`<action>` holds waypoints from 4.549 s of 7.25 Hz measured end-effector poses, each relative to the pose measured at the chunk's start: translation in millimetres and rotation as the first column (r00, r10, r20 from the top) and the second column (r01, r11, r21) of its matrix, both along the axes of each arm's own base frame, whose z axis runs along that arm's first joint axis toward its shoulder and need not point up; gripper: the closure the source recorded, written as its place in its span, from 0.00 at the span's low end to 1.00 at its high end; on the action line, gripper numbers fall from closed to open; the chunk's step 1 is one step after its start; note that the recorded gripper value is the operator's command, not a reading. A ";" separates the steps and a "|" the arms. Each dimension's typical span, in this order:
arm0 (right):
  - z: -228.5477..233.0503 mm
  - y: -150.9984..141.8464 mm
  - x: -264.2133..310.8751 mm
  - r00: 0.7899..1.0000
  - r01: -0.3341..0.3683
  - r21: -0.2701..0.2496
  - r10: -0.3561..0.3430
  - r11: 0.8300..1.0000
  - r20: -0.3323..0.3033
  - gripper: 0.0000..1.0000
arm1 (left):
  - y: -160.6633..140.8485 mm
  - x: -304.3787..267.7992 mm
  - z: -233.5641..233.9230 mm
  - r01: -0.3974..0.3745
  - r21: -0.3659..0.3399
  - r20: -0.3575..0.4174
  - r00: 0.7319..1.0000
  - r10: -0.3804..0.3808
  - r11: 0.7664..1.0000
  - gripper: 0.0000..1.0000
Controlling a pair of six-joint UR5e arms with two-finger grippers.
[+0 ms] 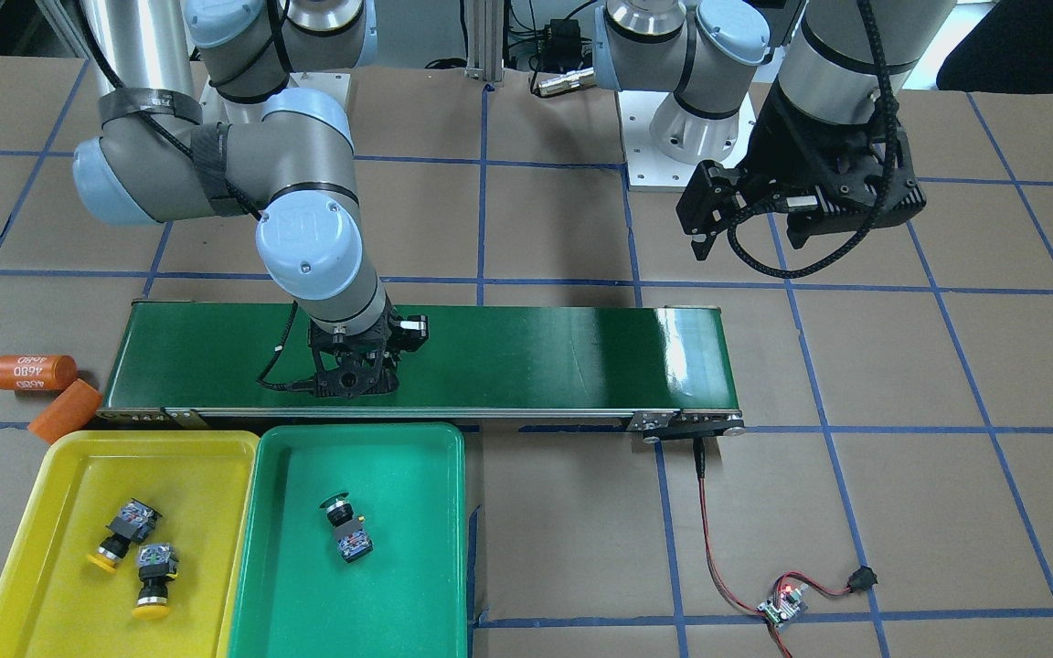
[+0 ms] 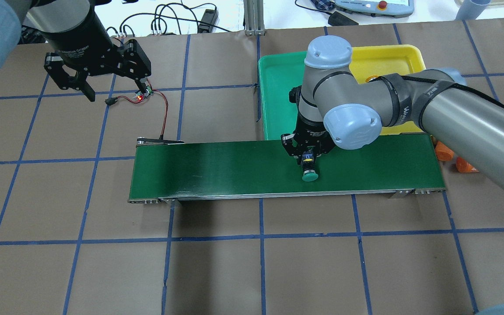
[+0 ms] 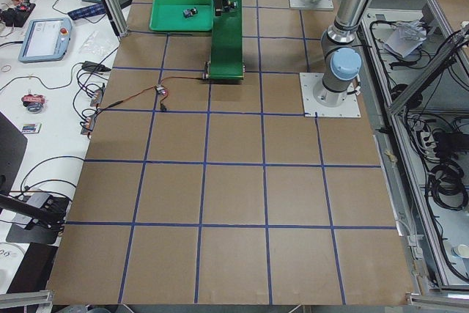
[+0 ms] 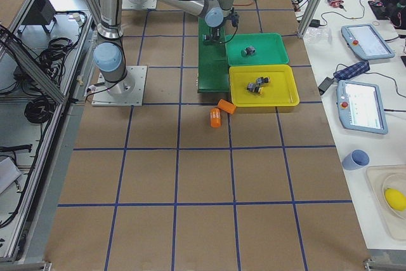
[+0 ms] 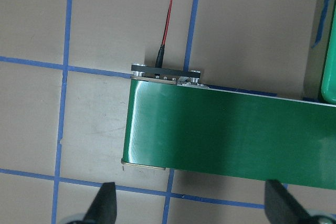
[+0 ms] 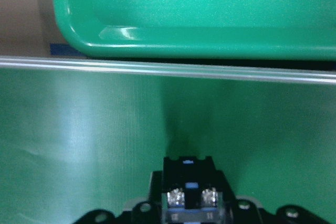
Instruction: Sort buttons by color to trays
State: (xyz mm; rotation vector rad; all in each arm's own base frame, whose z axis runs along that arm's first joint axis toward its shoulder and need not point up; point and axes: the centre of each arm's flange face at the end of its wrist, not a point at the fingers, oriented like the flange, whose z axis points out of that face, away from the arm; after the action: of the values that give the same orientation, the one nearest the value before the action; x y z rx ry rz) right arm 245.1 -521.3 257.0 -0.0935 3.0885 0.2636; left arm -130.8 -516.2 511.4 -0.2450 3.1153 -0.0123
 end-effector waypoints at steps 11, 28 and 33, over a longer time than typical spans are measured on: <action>-8.7 -169.1 -67.4 0.993 -0.069 -0.351 0.032 0.934 -0.110 0.01 | -11.5 14.8 -4.6 -0.023 0.008 -0.004 1.000 0.023 1.000 0.00; 220.9 44.9 -87.3 0.999 0.024 -0.063 -0.026 0.998 -0.040 0.03 | -15.0 15.5 -4.3 -0.029 0.006 0.001 1.000 0.029 1.000 0.00; 213.0 65.8 -101.0 0.998 0.047 -0.099 -0.050 0.994 -0.033 0.00 | -15.1 15.1 -4.4 -0.029 0.006 -0.002 1.000 0.029 1.000 0.00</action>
State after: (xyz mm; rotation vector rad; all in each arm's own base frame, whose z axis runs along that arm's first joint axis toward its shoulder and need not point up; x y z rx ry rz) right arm 144.1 -455.5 469.9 -0.0169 3.1333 0.1127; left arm -115.7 -531.3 507.1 -0.2903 3.1126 -0.0019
